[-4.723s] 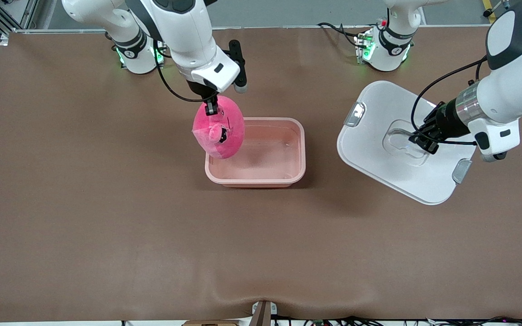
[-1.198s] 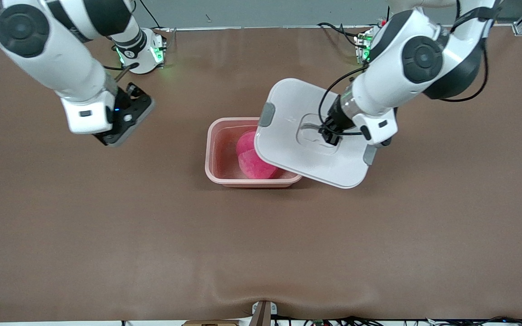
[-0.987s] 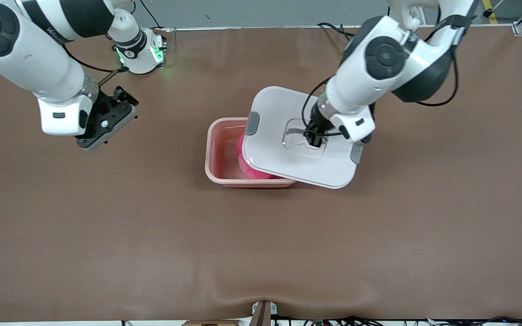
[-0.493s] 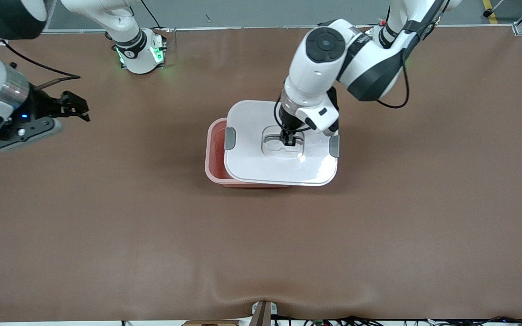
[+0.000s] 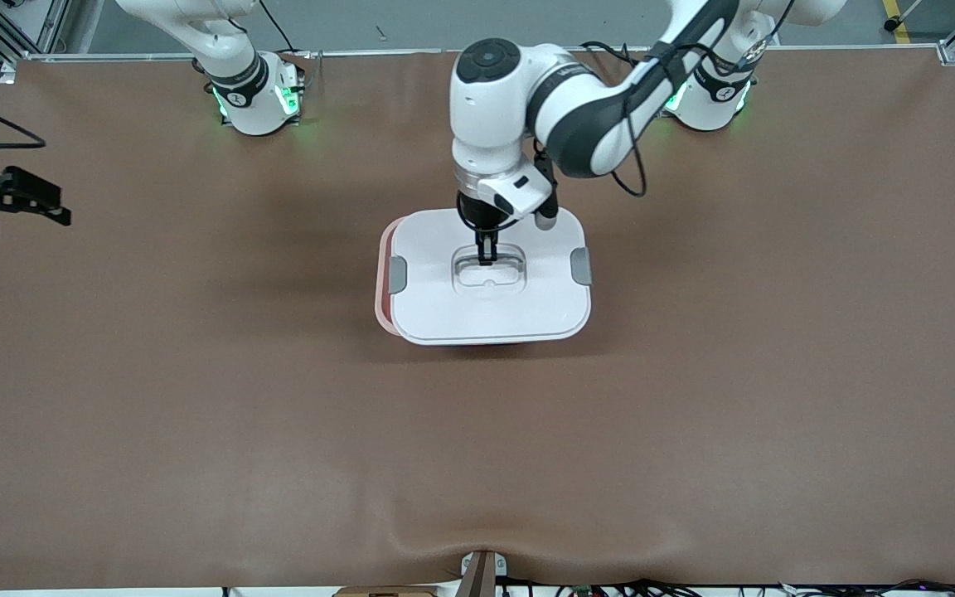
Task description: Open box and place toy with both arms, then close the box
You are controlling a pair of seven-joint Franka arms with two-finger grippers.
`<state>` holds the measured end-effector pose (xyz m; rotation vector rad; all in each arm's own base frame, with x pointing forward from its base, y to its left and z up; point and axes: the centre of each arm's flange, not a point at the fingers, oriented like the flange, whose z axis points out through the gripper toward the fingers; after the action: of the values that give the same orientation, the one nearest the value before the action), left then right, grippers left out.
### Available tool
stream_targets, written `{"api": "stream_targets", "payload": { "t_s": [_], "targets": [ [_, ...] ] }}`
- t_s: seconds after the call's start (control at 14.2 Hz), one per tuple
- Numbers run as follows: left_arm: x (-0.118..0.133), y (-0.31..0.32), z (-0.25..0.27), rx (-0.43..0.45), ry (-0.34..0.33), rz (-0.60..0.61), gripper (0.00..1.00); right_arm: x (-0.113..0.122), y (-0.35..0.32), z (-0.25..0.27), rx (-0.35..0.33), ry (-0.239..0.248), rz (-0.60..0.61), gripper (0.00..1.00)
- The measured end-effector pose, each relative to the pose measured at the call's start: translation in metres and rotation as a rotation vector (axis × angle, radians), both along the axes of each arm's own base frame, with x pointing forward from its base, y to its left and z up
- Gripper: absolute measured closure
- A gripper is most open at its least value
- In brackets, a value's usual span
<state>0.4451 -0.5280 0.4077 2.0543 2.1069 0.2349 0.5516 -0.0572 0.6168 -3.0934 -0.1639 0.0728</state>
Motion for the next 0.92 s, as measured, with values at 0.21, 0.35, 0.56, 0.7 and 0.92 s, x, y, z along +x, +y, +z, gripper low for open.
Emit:
{"api": "stream_targets", "payload": {
  "t_s": [0.21, 0.35, 0.56, 0.7, 0.92],
  "targets": [
    [-0.018, -0.016, -0.010, 0.019, -0.009, -0.043, 0.93, -0.002, -0.005, 0.007, 0.001, -0.019, -0.103, 0.00],
    [-0.028, -0.026, -0.014, 0.040, -0.036, -0.081, 0.93, -0.002, -0.004, 0.011, 0.001, -0.029, -0.106, 0.00],
    [-0.036, -0.033, -0.022, 0.069, -0.068, -0.116, 0.93, -0.001, -0.004, 0.014, -0.001, -0.044, -0.111, 0.00],
    [-0.038, -0.036, -0.031, 0.077, -0.061, -0.124, 0.93, -0.001, -0.004, 0.018, -0.007, -0.055, -0.115, 0.00],
    [-0.036, -0.039, -0.036, 0.070, -0.054, -0.113, 0.93, -0.002, -0.008, 0.019, -0.055, -0.046, -0.116, 0.00]
  ]
}}
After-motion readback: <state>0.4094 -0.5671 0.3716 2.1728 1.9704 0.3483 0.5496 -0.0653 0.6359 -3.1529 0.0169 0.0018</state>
